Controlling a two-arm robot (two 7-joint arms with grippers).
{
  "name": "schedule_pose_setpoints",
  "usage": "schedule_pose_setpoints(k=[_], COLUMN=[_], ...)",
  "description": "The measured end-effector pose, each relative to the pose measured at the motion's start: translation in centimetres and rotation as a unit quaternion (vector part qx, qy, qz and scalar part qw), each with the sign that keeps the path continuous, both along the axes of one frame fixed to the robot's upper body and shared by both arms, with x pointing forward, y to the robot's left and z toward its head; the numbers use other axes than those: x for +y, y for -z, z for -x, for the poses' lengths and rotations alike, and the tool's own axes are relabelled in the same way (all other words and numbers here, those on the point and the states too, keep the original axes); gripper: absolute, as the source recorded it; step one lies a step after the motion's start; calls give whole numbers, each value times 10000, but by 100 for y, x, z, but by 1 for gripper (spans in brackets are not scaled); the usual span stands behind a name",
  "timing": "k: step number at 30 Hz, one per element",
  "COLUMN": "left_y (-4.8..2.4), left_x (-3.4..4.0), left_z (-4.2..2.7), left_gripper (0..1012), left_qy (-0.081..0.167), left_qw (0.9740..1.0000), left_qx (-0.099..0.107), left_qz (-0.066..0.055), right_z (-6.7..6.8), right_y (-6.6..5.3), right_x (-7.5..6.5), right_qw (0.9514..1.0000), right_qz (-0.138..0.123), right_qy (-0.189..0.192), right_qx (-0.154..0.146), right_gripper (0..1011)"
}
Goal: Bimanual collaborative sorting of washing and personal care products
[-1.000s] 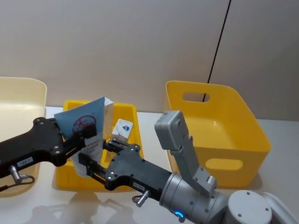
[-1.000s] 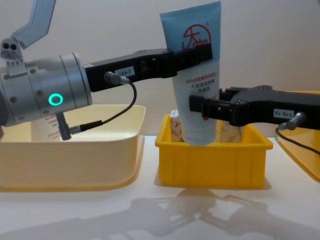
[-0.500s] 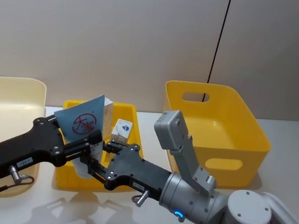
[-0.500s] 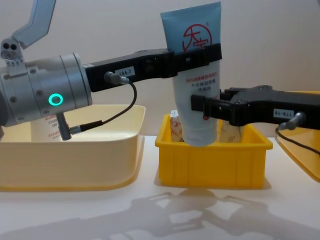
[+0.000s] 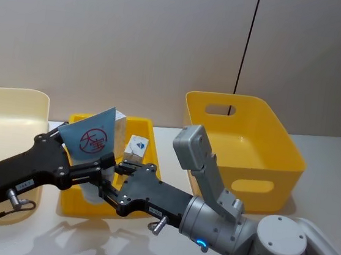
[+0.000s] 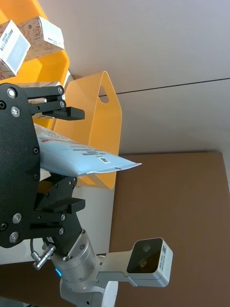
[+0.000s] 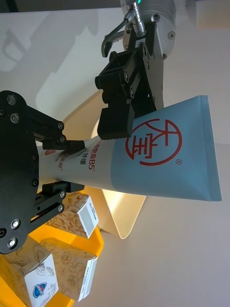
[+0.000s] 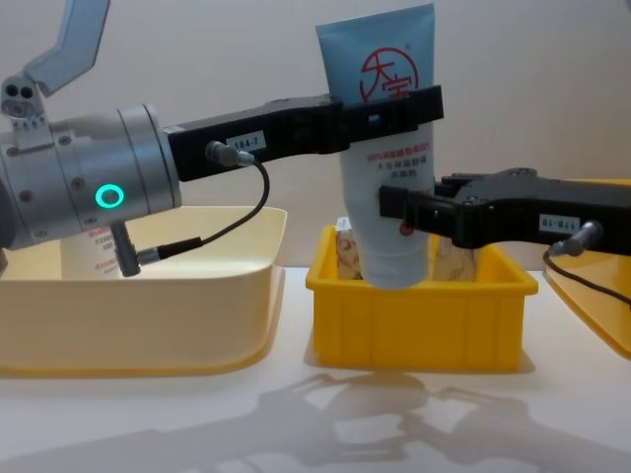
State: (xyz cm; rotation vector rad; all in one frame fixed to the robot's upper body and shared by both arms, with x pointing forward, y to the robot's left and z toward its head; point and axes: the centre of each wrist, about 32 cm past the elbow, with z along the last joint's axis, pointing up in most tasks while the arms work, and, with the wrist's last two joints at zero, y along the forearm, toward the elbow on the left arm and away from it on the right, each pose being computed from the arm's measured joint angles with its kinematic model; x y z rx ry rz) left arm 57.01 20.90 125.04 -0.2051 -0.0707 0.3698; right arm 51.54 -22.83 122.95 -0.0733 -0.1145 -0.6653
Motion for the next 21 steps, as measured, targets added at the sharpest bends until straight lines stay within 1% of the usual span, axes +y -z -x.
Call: schedule_pose_setpoints(k=[6, 9, 17, 21], left_y=[0, 0, 0, 0], left_x=[0, 0, 0, 0], left_z=[0, 0, 0, 0], left_gripper=[1002, 1002, 1002, 1002], left_qy=[-2, -3, -3, -3], left_qw=[10000, 10000, 10000, 10000], left_qx=[0, 1, 0, 1], left_qz=[0, 0, 0, 0], right_z=[5, 17, 71, 111], right_y=[1, 4, 3, -6], right_x=[-12, -35, -151, -252], right_qw=[10000, 9999, 9986, 9964], right_qz=[-11, -32, -109, -149], right_qy=[21, 95, 443, 731], right_qx=[-27, -71, -248, -397], right_gripper=[358, 358, 358, 358])
